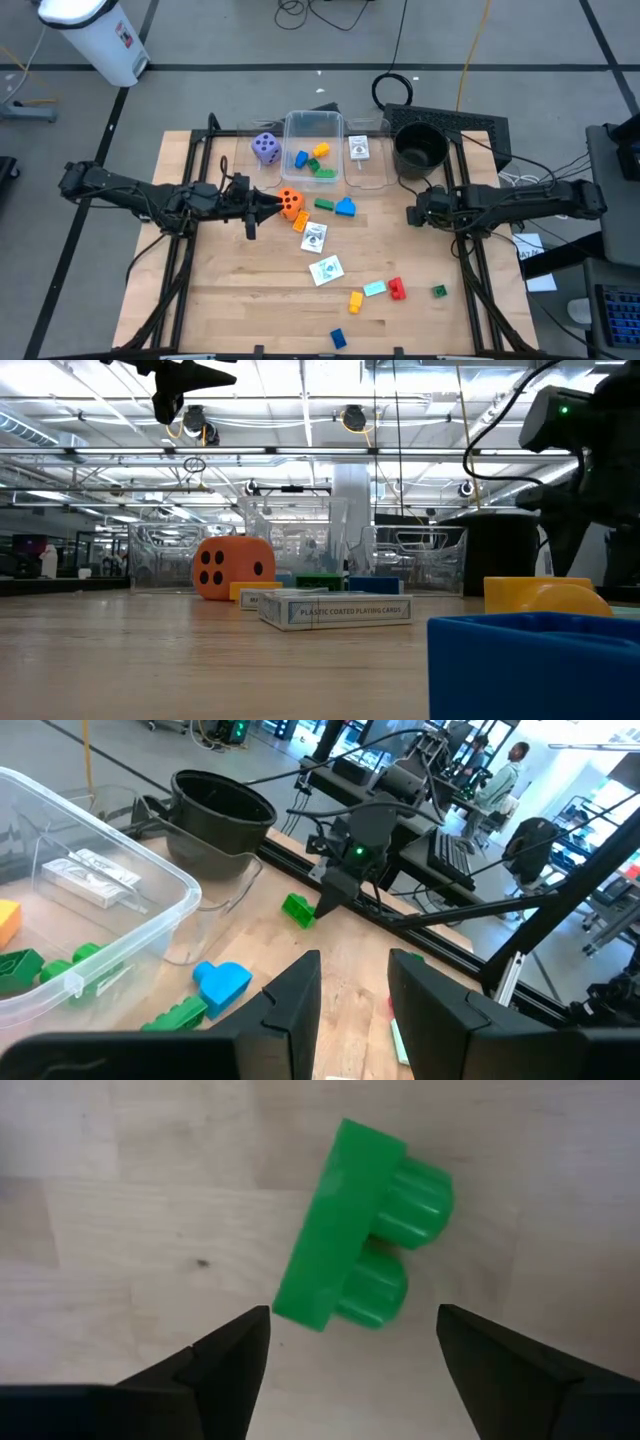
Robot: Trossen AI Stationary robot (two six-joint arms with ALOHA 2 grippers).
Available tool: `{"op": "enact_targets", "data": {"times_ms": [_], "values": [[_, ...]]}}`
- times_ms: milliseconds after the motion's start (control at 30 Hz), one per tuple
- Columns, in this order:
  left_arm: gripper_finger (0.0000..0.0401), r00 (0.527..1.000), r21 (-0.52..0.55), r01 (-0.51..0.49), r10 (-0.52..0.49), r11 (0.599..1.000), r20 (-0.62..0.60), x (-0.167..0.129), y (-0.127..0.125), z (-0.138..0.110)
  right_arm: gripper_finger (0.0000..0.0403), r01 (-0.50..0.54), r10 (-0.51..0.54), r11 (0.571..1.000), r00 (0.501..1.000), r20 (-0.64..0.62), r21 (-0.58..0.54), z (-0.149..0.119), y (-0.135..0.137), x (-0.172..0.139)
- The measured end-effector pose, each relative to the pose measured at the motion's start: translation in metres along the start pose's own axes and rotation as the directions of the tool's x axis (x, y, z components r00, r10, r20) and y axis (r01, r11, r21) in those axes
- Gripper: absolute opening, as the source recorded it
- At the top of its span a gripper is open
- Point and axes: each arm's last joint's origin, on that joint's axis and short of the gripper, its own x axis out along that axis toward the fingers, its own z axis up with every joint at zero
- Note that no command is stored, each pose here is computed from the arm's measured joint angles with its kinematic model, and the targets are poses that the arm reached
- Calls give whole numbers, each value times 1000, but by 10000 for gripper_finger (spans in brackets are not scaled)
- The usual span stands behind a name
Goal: Pick & Place Toys
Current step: Put the green two stud game piece into the middle transparent bin
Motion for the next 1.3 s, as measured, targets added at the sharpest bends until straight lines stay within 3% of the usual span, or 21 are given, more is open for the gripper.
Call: {"op": "enact_targets", "data": {"times_ms": [233, 467, 833, 1000, 1133, 1300], "values": [[122, 1000, 4, 0, 0, 1000, 0, 0, 0, 0, 279, -100, 99, 994, 995, 31, 35, 5, 2, 12], [122, 1000, 2, 0, 0, 1000, -1, 0, 0, 0, 267, -86, 84, 988, 996, 20, 127, 7, -6, 24], [122, 1000, 5, -4, 4, 1000, -5, 0, 0, 0, 190, -67, 63, 992, 997, 41, 110, 8, -8, 25], [122, 1000, 6, -4, 4, 1000, -5, 0, 0, -1, 180, -84, 81, 993, 996, 42, 83, 8, -7, 25], [122, 1000, 6, -4, 4, 1000, -4, 0, 0, 0, 181, -146, 143, 988, 988, 52, 60, 9, -3, 23], [122, 1000, 1, 0, 0, 1000, 4, 0, 0, 0, 177, -376, 375, 927, 926, 50, 14, 8, 16, 14]]}}
